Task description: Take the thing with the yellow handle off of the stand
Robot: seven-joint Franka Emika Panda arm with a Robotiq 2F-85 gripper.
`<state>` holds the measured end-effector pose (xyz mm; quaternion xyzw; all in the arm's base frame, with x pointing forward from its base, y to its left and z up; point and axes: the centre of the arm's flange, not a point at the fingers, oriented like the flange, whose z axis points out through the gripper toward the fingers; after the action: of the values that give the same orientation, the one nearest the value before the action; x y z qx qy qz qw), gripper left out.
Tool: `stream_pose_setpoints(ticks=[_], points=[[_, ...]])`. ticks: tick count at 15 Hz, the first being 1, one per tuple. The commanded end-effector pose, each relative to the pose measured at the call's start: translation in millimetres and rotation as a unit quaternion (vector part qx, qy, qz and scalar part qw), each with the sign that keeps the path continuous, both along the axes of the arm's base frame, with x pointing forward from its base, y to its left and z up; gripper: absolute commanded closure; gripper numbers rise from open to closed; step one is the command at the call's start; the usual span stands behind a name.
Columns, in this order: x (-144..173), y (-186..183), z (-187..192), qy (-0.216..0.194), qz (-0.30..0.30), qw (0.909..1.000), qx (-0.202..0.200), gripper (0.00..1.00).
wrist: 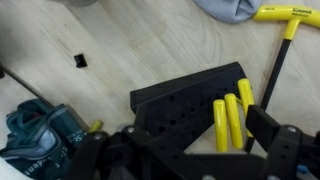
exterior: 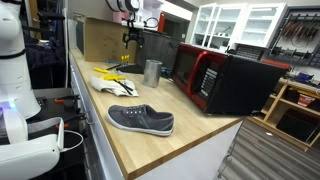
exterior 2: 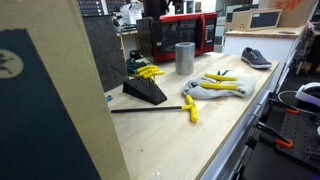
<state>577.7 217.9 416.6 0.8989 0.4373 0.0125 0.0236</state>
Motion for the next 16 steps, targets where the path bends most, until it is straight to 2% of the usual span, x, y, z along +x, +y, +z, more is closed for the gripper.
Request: stream_pose_setpoints(ticks=[1,5,12,14,15,16], points=[[25,26,-9,0.011,0.034,0.9993,0.001,0.00],[34,45,-24,0.021,0.045,0.9988,0.009,0.00],[46,57,-37,0.030,0.047,0.9983,0.013,0.00],[46,61,-42,0.033,0.050,0.9981,0.014,0.10],[45,64,-45,0.035,0.052,0.9979,0.014,0.29],[44,66,-47,0.036,0.053,0.9978,0.013,0.31]])
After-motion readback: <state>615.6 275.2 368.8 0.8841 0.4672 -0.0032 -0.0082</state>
